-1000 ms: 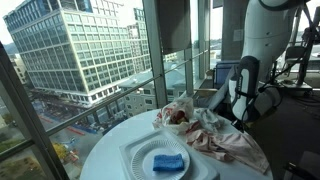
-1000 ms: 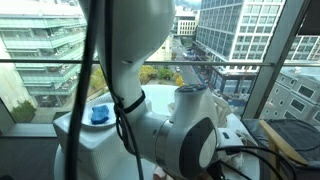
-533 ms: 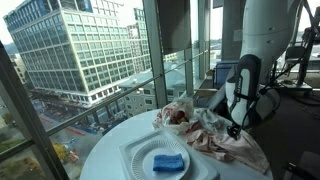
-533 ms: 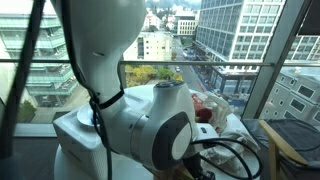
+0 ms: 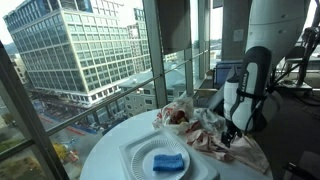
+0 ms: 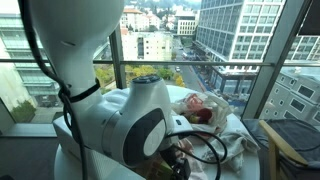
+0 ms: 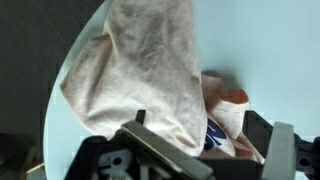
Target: Place the clothes on the box
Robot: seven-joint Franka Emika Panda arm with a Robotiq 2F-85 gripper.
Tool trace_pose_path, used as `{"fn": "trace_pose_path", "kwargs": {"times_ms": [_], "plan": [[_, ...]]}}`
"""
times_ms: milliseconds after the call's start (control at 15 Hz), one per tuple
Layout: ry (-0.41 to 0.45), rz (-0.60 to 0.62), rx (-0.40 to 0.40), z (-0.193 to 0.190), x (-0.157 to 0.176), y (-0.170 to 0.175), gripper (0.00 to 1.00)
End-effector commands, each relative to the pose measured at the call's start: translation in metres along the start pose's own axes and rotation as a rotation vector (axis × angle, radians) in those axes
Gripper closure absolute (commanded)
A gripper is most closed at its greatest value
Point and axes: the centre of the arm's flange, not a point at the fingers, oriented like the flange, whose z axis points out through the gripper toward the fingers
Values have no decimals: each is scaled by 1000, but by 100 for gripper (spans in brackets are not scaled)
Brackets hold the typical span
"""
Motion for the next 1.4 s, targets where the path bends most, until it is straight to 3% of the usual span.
{"fn": "trace_pose_path", "kwargs": {"times_ms": [0,533,1067,1333], "plan": [[48,-79,4,0,9,-20,0],[51,-251,20,14,26,-76,0],[2,-372,32,59,23,-81,0],[-2,-363,48,71,35,-68,0]]}}
